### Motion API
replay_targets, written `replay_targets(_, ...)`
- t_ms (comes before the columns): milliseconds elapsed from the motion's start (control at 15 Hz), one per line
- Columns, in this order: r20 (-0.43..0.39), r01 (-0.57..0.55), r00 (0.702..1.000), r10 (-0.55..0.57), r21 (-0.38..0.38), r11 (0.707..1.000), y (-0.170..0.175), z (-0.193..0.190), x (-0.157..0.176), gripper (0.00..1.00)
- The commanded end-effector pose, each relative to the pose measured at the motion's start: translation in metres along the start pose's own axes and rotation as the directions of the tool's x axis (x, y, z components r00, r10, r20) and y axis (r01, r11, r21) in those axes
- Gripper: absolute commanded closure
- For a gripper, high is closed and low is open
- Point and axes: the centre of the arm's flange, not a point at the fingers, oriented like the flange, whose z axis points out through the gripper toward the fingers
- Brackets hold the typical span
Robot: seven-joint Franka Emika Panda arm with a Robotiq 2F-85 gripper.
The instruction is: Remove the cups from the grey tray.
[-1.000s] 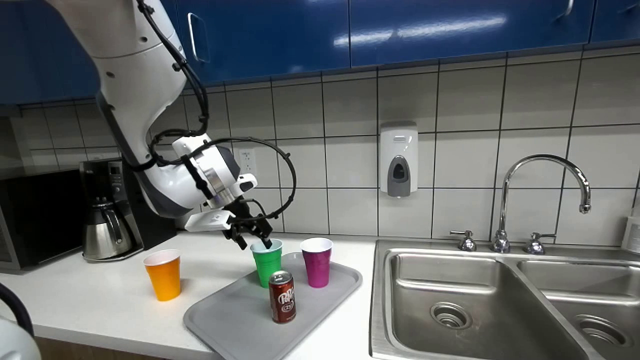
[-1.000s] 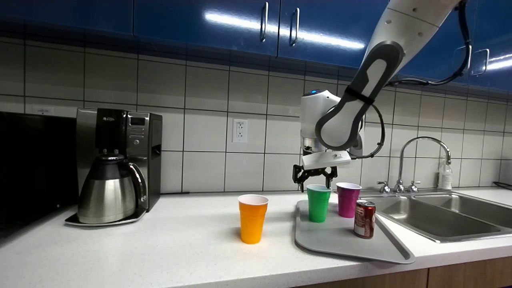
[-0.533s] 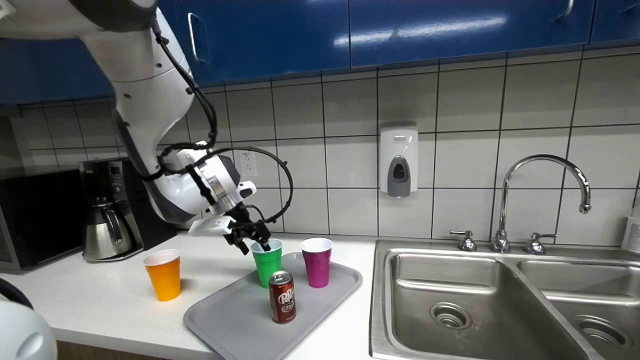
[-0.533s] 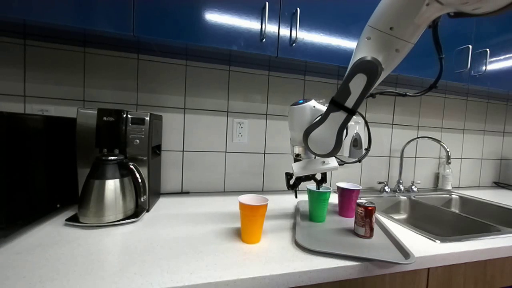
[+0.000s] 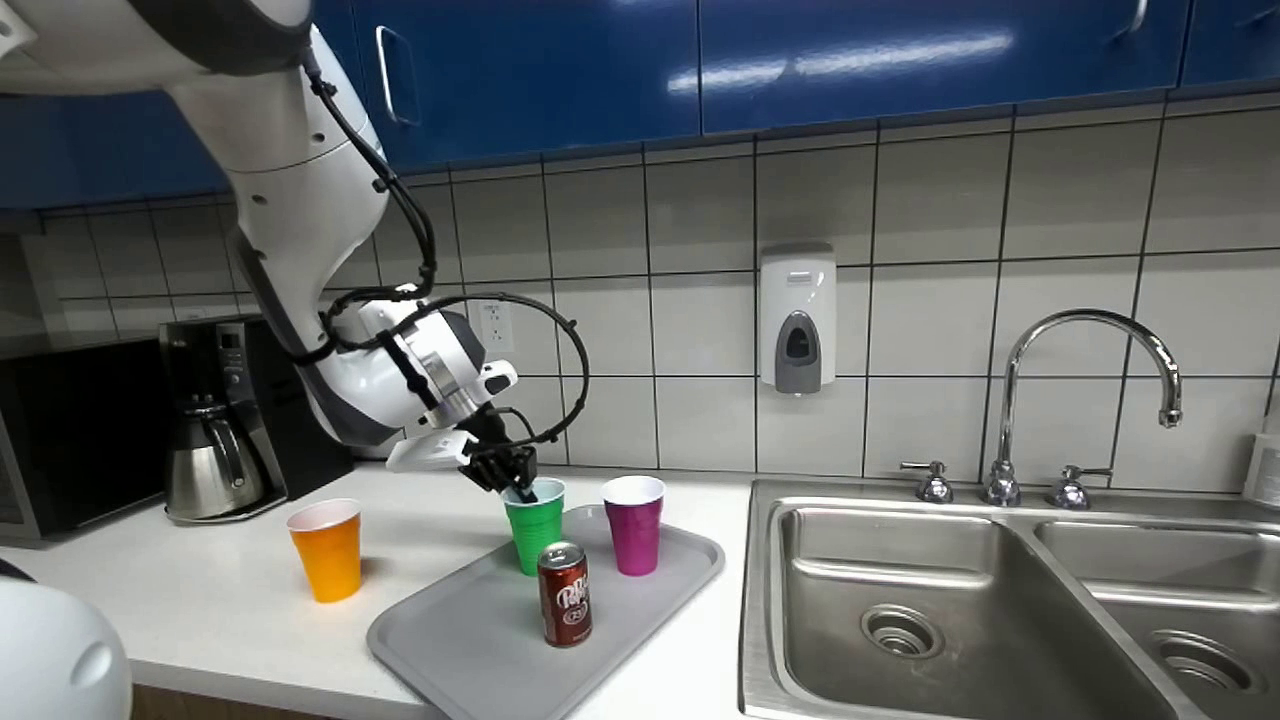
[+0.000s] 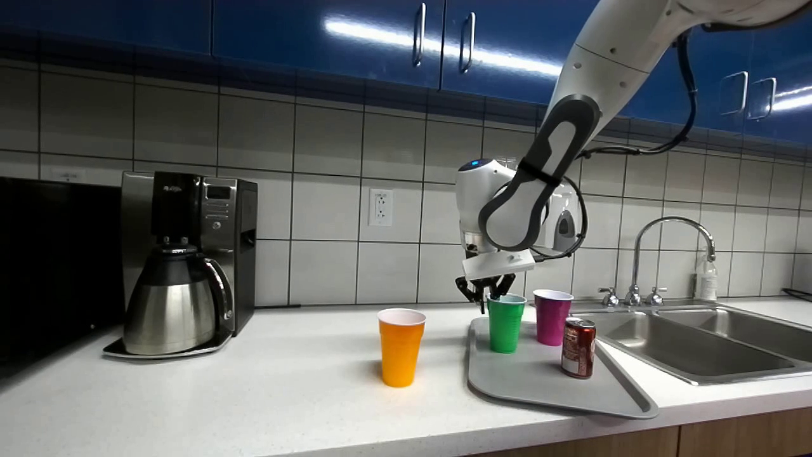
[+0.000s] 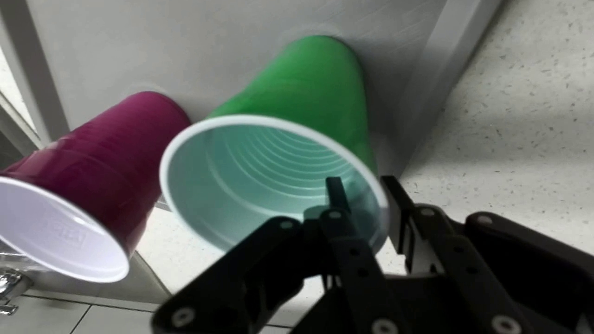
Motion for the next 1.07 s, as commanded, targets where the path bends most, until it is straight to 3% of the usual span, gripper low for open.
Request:
replay_targets(0,-0.014,-0.039,0.999,0.039,-0.024,0.999,0.012,-0.014,0.003,1.0)
replay_targets(600,-0.052,-0.059,0.997,0.058,-0.018,0.998,0.034,-0.055,-0.005,0.99)
replay_targets(1000,-0.094,-0.051,0.994,0.052,0.011,0.999,0.026,-0.088,-0.007,0.99)
